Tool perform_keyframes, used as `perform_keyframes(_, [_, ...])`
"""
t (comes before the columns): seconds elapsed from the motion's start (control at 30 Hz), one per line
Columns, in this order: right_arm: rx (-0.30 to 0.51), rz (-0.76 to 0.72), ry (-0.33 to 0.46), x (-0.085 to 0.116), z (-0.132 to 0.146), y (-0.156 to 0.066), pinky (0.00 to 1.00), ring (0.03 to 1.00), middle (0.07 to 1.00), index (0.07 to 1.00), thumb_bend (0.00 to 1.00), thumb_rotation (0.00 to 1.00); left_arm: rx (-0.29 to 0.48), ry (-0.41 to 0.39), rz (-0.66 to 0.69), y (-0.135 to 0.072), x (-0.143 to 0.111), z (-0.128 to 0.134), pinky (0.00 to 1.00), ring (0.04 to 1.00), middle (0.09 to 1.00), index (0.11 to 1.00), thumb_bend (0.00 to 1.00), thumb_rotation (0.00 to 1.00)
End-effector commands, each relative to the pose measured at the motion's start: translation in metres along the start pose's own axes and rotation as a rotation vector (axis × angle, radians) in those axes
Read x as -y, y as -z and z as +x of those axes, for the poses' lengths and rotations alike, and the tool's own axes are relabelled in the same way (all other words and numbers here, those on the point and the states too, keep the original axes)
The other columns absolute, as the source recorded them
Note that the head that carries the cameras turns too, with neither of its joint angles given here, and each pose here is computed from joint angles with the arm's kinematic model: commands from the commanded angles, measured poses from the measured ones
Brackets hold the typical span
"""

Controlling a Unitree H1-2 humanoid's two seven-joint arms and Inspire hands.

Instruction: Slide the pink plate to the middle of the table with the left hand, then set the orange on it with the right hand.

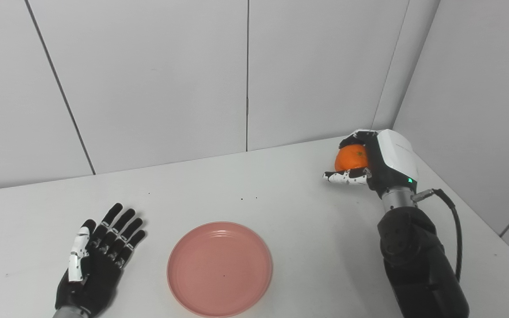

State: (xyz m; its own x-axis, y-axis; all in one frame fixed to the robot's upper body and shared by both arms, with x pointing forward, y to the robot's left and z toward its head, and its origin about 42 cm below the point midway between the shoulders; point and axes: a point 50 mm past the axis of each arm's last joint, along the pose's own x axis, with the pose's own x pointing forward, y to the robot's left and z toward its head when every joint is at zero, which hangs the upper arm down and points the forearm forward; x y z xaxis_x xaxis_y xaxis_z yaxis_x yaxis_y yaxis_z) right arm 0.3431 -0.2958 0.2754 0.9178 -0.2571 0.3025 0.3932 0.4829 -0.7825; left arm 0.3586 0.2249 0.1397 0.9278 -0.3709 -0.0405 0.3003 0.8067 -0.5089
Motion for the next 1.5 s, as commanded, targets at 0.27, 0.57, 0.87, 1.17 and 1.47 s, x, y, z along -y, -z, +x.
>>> perform_keyframes(0.27, [0.261, 0.046, 0.003, 0.000, -0.010, -0.079, 0.26, 0.343, 0.428, 0.519, 0.53, 0.00, -0.060, -0.065, 0.015, 0.027, 0.008, -0.006, 0.89, 0.884, 0.890, 0.886, 0.34, 1.00])
perform_keyframes(0.57, [0.393, 0.079, -0.102, -0.037, -0.026, -0.119, 0.27, 0.357, 0.446, 0.516, 0.53, 0.00, -0.043, -0.073, 0.019, 0.032, 0.019, -0.006, 0.88, 0.878, 0.886, 0.876, 0.36, 1.00])
perform_keyframes(0.87, [0.439, 0.120, -0.221, -0.067, -0.042, -0.139, 0.27, 0.346, 0.430, 0.521, 0.53, 0.00, -0.035, -0.083, 0.022, 0.036, 0.033, -0.004, 0.87, 0.868, 0.877, 0.865, 0.36, 1.00])
perform_keyframes(1.17, [0.475, 0.145, -0.322, -0.096, -0.061, -0.143, 0.22, 0.314, 0.420, 0.522, 0.53, 0.00, -0.033, -0.101, 0.038, 0.038, 0.047, 0.000, 0.86, 0.866, 0.880, 0.870, 0.36, 1.00])
perform_keyframes(1.47, [0.469, 0.117, -0.429, -0.120, -0.075, -0.134, 0.21, 0.301, 0.416, 0.522, 0.52, 0.00, -0.027, -0.114, 0.032, 0.038, 0.054, 0.003, 0.86, 0.863, 0.867, 0.853, 0.36, 1.00])
